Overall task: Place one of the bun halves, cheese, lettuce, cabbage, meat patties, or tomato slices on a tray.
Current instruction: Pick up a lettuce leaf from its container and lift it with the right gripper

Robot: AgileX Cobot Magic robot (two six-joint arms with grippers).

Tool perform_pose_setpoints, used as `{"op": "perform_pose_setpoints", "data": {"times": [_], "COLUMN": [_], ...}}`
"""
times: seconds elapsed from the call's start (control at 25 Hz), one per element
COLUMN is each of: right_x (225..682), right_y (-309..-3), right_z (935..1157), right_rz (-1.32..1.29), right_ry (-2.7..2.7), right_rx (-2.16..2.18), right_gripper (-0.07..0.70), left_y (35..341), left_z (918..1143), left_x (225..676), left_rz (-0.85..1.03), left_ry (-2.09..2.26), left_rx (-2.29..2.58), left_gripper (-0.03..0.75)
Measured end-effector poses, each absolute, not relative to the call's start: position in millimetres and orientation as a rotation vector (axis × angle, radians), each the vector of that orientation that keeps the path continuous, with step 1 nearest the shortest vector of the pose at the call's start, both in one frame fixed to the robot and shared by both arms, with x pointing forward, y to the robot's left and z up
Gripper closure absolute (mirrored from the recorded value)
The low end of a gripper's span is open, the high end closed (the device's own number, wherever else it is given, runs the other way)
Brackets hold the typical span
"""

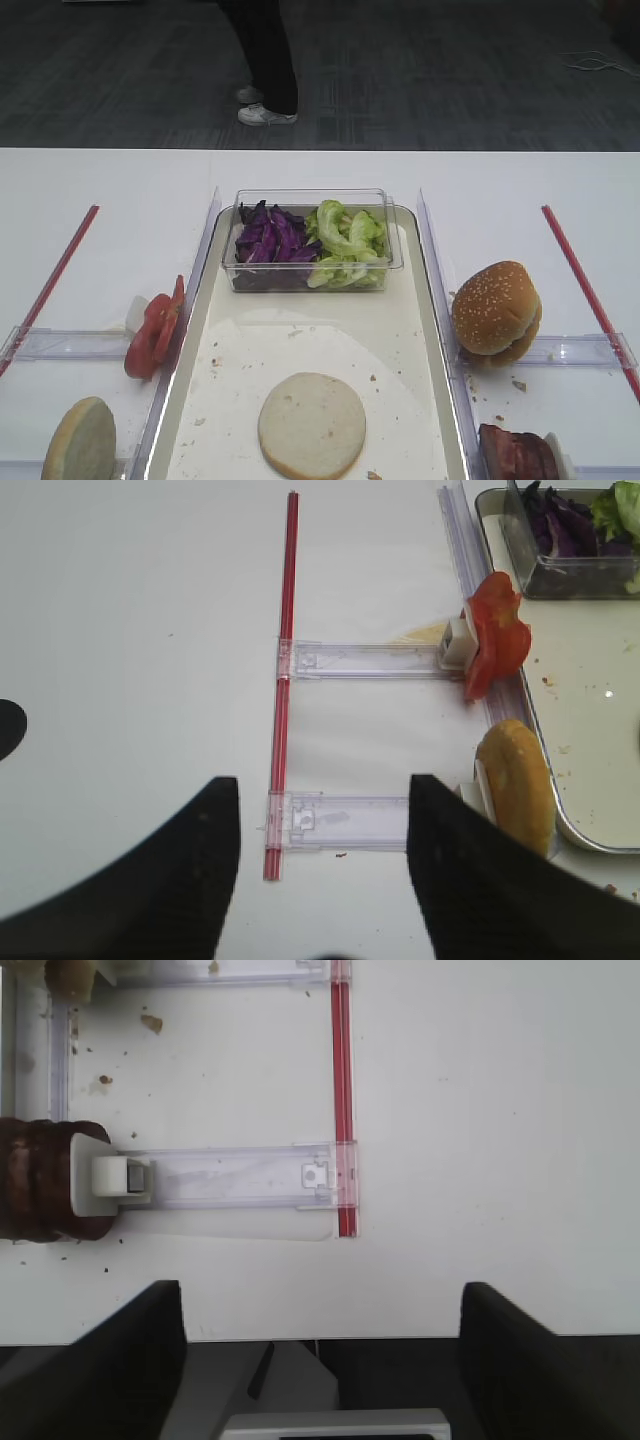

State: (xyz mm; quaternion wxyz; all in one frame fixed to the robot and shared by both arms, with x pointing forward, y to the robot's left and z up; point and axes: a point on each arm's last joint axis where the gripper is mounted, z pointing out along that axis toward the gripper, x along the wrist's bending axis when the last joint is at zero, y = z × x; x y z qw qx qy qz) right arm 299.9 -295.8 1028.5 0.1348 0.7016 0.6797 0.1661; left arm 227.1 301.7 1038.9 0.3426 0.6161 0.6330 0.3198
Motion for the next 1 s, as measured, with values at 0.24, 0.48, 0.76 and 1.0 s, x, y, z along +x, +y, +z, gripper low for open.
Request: {"op": "perform_pose_setpoints", "data": {"times": [0.24, 0.48, 0.76, 1.0], "right_x": [312.5, 327.5, 348.3, 376.1], "right_y": [-295.8, -294.7, -295.1, -295.6], "right_z": [1021.7, 1023.2, 1042.4, 1048.2], "right_rz": [0.366, 0.315, 0.326, 0.277], "right_ry": [2.044, 2.098, 2.124, 2.163], "right_rx": [2.116, 2.156, 2.110, 2.133], "right_gripper": [0.078, 0.144, 0.157, 0.160], "left_y": [301.7, 301.7, 301.7, 301.7], "left_z": [1038.9, 1038.9, 1038.9, 1038.9], "left_x": [227.1, 227.1, 227.1, 227.1], "left_rz": [0.831, 0.831, 0.831, 0.831], "left_ry": [1.645, 1.645, 1.645, 1.645], "left_rx": [1.602, 1.602, 1.602, 1.602], "left_gripper": [0.356, 0.356, 0.356, 0.356]}}
